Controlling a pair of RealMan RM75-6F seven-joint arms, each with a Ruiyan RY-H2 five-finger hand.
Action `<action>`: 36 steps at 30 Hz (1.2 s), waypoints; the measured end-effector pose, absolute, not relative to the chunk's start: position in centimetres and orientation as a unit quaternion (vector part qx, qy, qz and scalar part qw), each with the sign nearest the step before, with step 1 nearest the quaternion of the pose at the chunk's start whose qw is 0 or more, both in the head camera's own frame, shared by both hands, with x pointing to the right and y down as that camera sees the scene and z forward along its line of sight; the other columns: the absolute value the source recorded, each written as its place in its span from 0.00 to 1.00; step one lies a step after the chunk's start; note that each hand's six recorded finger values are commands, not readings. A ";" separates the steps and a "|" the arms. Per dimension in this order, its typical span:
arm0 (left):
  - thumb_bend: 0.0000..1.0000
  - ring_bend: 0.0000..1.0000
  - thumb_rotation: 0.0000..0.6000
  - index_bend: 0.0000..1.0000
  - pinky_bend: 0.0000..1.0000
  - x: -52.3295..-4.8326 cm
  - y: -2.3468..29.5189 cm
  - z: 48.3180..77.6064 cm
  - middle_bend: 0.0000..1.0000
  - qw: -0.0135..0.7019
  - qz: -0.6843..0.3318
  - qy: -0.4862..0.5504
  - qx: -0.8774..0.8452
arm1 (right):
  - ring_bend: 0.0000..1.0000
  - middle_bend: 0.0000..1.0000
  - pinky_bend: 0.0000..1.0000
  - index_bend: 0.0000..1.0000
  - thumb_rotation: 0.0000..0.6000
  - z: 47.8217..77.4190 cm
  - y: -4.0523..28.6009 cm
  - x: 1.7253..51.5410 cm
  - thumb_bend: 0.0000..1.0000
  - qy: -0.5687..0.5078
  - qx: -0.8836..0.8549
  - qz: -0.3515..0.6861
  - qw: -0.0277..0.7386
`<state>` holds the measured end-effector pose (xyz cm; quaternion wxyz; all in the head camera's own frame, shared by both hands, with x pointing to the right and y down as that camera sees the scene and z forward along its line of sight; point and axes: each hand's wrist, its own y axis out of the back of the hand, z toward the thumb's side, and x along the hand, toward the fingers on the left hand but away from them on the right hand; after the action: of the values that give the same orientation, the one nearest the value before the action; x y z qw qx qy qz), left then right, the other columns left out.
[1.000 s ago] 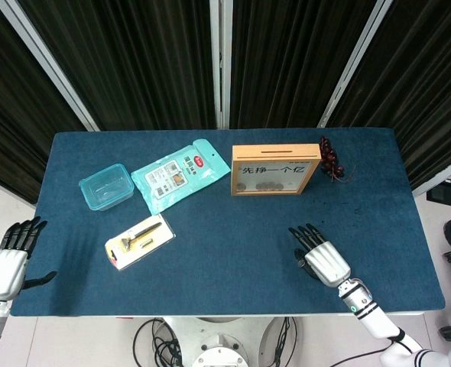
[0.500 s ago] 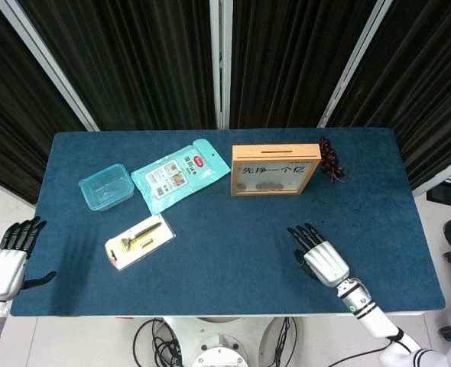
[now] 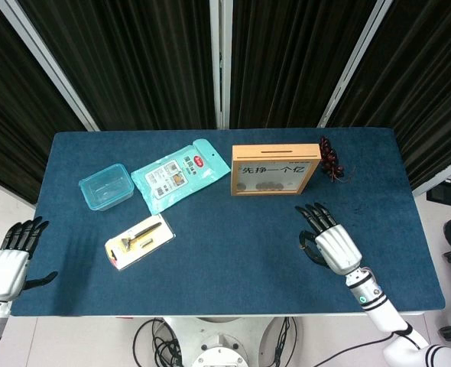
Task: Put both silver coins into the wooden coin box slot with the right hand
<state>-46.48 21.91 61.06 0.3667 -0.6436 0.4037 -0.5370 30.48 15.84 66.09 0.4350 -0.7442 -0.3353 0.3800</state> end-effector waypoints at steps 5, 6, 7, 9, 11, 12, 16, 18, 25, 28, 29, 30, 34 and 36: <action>0.00 0.00 1.00 0.00 0.00 -46.1 22.0 61.0 0.00 0.368 -0.537 0.400 -0.645 | 0.00 0.07 0.00 0.80 1.00 60.1 11.4 29.5 0.38 -0.401 -0.731 0.333 0.441; 0.00 0.00 1.00 0.00 0.00 -46.0 22.0 61.0 0.00 0.369 -0.537 0.398 -0.646 | 0.00 0.07 0.00 0.80 1.00 58.6 10.0 29.2 0.38 -0.418 -0.726 0.323 0.442; 0.00 0.00 1.00 0.00 0.00 -45.9 22.1 61.0 0.00 0.369 -0.536 0.397 -0.647 | 0.00 0.07 0.00 0.80 1.00 57.5 9.0 29.0 0.38 -0.430 -0.722 0.317 0.441; 0.00 0.00 1.00 0.00 0.00 -45.6 22.1 61.0 0.00 0.371 -0.534 0.395 -0.649 | 0.00 0.07 0.00 0.80 1.00 55.8 6.7 28.6 0.38 -0.454 -0.713 0.311 0.435; 0.00 0.00 1.00 0.00 0.00 -45.4 22.1 60.9 0.00 0.372 -0.532 0.395 -0.650 | 0.00 0.06 0.00 0.80 1.00 55.1 5.0 28.5 0.38 -0.468 -0.707 0.317 0.426; 0.00 0.00 1.00 0.00 0.00 -45.3 22.1 60.8 0.00 0.373 -0.531 0.395 -0.650 | 0.00 0.05 0.00 0.80 1.00 54.9 4.0 28.3 0.38 -0.474 -0.704 0.325 0.417; 0.00 0.00 1.00 0.00 0.00 -45.1 22.1 60.8 0.00 0.370 -0.531 0.396 -0.651 | 0.00 0.05 0.00 0.80 1.00 55.0 1.0 27.7 0.38 -0.489 -0.698 0.355 0.385; 0.00 0.00 1.00 0.00 0.00 -45.0 22.1 60.9 0.00 0.367 -0.532 0.395 -0.653 | 0.00 0.05 0.00 0.80 1.00 55.3 -0.3 27.2 0.38 -0.494 -0.696 0.374 0.363; 0.00 0.00 1.00 0.00 0.00 -44.8 21.8 60.5 0.00 0.369 -0.532 0.393 -0.653 | 0.00 0.04 0.00 0.80 1.00 57.0 -3.3 25.0 0.38 -0.492 -0.690 0.437 0.301; 0.00 0.00 1.00 0.00 0.00 -44.9 21.8 60.5 0.00 0.368 -0.532 0.394 -0.653 | 0.00 0.05 0.00 0.80 1.00 57.7 -4.1 24.1 0.41 -0.489 -0.689 0.461 0.272; 0.00 0.00 1.00 0.00 0.00 -44.9 21.8 60.5 0.00 0.367 -0.533 0.394 -0.653 | 0.00 0.04 0.00 0.80 1.00 57.9 -4.2 23.9 0.43 -0.488 -0.688 0.469 0.263; 0.00 0.00 1.00 0.00 0.00 -45.0 21.8 60.5 0.00 0.366 -0.533 0.395 -0.653 | 0.00 0.04 0.00 0.80 1.00 58.2 -4.4 23.6 0.44 -0.485 -0.687 0.480 0.252; 0.00 0.00 1.00 0.00 0.00 -45.2 21.9 60.5 0.00 0.357 -0.533 0.399 -0.655 | 0.00 0.04 0.00 0.80 1.00 58.9 -5.0 22.4 0.45 -0.470 -0.685 0.512 0.221; 0.00 0.00 1.00 0.00 0.00 -45.2 22.0 60.4 0.00 0.356 -0.533 0.399 -0.655 | 0.00 0.04 0.00 0.80 1.00 59.0 -5.5 21.4 0.45 -0.457 -0.684 0.525 0.220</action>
<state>-45.24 21.95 60.43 0.3563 -0.6552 0.3991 -0.5334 21.42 -5.51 58.99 0.2199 -0.6837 -0.4567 0.5251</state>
